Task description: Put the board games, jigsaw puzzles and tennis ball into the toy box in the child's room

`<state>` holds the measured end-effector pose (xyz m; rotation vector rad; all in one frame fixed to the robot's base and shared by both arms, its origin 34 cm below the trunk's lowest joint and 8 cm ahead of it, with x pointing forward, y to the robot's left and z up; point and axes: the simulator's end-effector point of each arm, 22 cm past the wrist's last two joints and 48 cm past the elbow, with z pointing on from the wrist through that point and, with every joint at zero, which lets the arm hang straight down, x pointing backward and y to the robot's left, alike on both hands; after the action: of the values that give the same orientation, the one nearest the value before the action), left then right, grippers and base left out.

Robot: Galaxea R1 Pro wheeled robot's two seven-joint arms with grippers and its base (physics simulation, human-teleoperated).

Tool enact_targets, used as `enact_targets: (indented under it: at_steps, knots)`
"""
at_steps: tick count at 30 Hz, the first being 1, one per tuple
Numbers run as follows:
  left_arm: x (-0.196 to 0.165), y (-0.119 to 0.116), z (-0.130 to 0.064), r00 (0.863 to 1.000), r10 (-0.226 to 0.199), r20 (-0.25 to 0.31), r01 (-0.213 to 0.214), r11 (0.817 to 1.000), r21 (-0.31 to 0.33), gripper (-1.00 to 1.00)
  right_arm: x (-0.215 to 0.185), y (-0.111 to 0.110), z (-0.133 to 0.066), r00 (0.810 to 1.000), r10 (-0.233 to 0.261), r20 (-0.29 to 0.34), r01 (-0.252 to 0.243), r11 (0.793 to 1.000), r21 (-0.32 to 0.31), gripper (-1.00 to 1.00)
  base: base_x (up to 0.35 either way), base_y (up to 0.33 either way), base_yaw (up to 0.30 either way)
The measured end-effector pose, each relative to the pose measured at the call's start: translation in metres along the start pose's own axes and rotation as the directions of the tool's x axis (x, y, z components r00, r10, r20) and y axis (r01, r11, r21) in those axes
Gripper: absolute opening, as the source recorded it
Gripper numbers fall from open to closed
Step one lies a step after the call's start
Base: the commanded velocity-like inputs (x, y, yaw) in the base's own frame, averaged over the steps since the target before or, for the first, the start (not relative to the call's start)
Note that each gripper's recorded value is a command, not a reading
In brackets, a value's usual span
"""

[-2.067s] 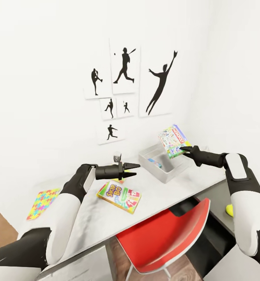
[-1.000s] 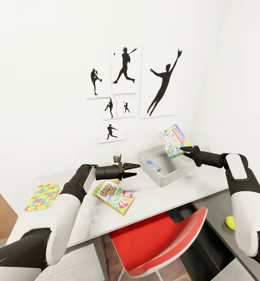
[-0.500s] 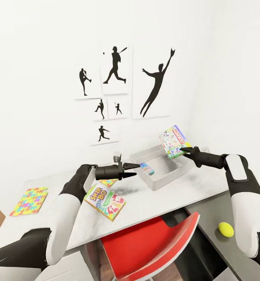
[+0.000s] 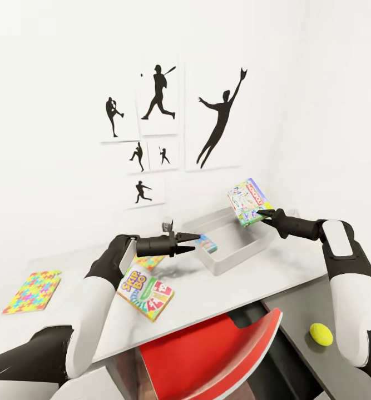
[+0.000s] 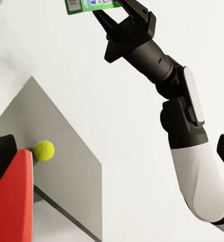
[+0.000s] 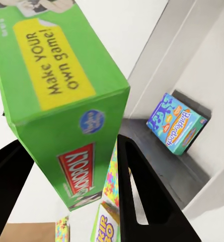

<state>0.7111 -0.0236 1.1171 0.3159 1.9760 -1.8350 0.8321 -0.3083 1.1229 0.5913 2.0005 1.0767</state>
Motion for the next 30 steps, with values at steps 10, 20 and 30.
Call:
enact_targets:
  at_steps: [10,20,30]
  knots:
    - [-0.0004,-0.0002,-0.0007,1.000,0.000,0.002,0.000,1.000,0.000,1.00,0.0000,-0.0001,-0.0002,1.000,-0.001,0.000,0.001,1.000,0.001,-1.00,0.122,-0.084,0.000]
    - [-0.0015,-0.0042,-0.0012,1.000,0.008,0.003,-0.008,1.000,0.000,1.00,-0.0014,0.0044,-0.0028,1.000,-0.005,0.004,0.005,1.000,-0.004,-1.00,0.128,-0.003,0.000]
    - [-0.0012,-0.0048,-0.0004,1.000,0.009,0.002,-0.009,1.000,0.002,1.00,-0.0009,0.0049,-0.0024,1.000,-0.004,0.003,0.004,1.000,-0.006,-1.00,0.125,0.000,0.000]
